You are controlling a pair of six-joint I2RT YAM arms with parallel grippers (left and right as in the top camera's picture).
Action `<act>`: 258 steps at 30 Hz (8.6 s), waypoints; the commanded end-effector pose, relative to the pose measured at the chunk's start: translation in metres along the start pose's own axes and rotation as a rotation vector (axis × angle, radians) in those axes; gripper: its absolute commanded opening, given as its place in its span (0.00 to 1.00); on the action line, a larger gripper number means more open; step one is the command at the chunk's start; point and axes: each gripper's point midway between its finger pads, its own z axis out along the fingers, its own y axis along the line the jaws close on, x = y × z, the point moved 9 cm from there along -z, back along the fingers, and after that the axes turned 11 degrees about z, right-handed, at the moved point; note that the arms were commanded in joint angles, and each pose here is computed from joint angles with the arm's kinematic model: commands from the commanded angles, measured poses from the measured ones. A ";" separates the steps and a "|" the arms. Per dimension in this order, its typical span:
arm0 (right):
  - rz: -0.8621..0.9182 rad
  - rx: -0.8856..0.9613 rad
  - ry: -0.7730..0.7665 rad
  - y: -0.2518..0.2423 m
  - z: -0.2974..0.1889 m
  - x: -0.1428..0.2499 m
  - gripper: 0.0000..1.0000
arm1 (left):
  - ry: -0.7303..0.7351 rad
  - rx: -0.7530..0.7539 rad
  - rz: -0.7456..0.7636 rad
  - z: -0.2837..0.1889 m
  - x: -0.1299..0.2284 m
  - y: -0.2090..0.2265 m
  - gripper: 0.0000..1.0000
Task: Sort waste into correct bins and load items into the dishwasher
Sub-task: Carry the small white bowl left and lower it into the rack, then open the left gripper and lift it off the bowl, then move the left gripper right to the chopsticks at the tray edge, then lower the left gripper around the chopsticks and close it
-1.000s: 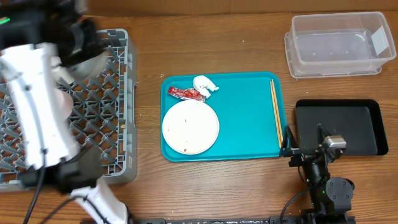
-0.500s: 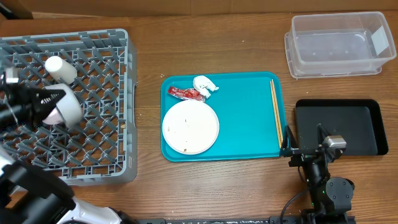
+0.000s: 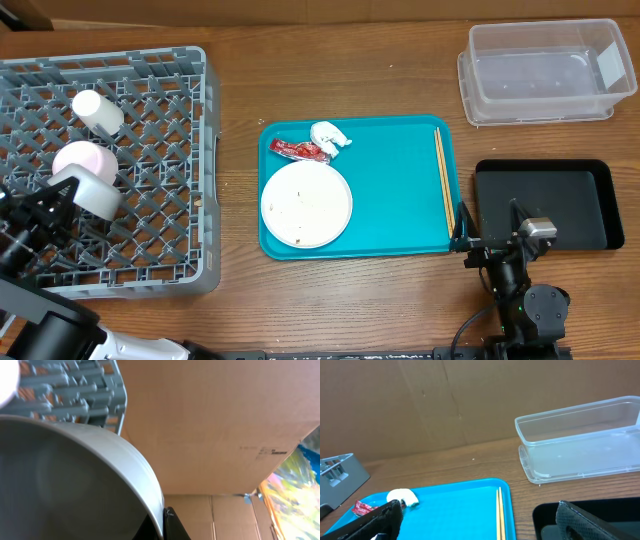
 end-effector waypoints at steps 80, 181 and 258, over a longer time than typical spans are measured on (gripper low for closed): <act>0.003 0.007 -0.010 -0.002 0.000 0.001 1.00 | 0.195 -0.471 -0.137 0.002 -0.054 -0.048 0.04; 0.003 0.007 -0.010 -0.002 0.000 0.001 0.99 | 0.560 -0.823 1.170 0.452 0.514 -0.087 0.54; 0.003 0.007 -0.010 -0.002 0.000 0.001 1.00 | 0.710 -0.943 0.928 0.442 0.517 -0.041 0.04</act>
